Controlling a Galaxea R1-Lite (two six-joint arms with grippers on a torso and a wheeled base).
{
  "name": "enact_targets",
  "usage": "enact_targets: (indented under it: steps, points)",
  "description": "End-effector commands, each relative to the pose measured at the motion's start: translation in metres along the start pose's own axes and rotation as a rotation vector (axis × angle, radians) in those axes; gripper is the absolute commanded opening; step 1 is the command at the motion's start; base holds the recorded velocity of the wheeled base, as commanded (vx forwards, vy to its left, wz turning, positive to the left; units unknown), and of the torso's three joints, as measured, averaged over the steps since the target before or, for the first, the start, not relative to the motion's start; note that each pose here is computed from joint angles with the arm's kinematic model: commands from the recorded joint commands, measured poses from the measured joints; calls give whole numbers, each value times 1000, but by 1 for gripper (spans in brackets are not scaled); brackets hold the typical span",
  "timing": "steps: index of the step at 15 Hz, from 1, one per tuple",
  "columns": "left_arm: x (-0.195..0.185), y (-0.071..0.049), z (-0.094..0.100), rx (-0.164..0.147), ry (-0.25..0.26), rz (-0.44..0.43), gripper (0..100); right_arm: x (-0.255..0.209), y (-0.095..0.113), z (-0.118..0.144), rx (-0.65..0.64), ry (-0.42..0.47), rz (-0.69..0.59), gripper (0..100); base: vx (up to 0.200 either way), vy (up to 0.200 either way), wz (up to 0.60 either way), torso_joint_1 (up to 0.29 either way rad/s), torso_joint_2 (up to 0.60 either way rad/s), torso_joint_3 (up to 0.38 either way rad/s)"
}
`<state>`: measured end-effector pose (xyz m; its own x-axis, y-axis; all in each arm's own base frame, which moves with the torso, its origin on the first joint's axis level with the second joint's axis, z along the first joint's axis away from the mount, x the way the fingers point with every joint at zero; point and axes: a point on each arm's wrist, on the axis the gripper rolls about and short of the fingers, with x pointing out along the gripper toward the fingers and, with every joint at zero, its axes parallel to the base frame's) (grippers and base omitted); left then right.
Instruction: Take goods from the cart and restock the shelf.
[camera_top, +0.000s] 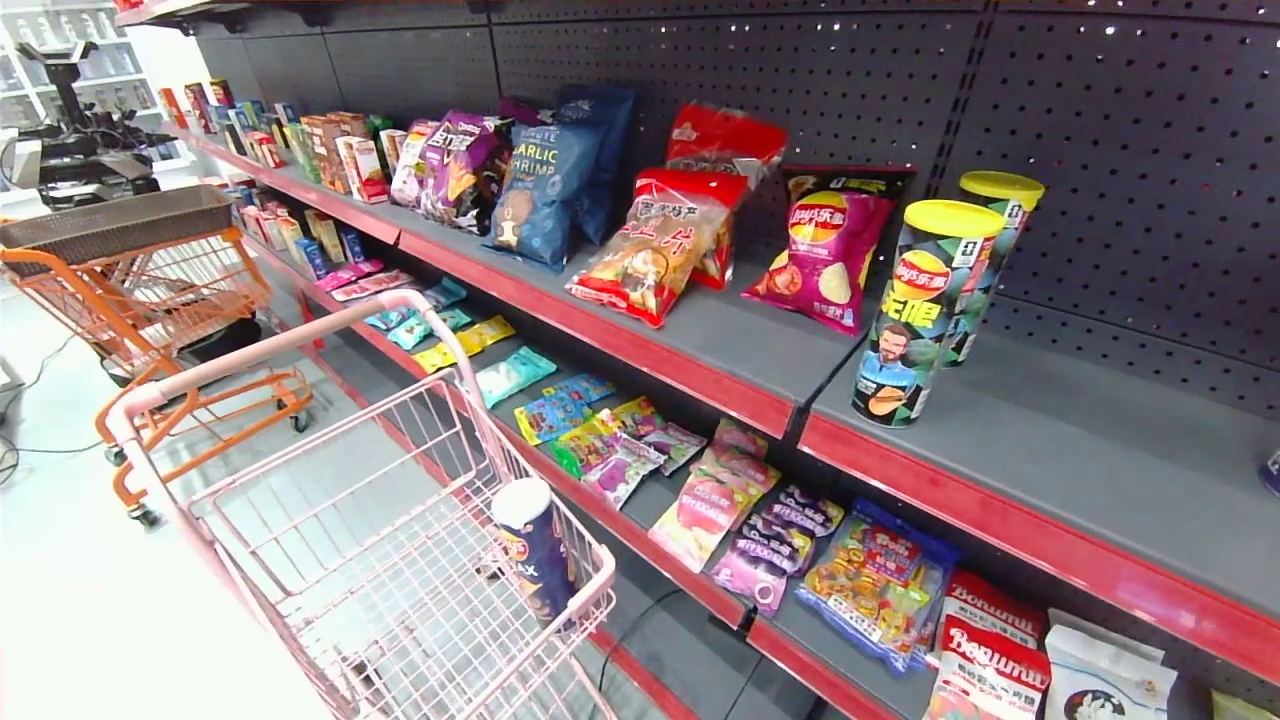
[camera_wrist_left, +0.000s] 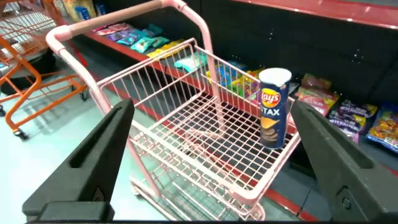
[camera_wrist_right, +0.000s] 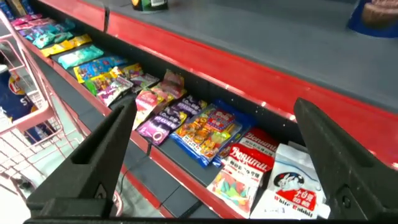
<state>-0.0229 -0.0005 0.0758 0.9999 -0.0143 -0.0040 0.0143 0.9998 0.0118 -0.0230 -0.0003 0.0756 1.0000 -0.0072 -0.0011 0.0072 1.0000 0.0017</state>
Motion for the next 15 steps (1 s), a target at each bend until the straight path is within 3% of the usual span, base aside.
enact_targets:
  steps: [1,15]
  points:
    - [0,0,0,0,2,0,100,0,0,0,0,0,0,100,0,0,0,-144,334,193]
    - [0,0,0,0,2,0,100,0,0,0,1,0,0,100,0,0,0,-181,503,321]
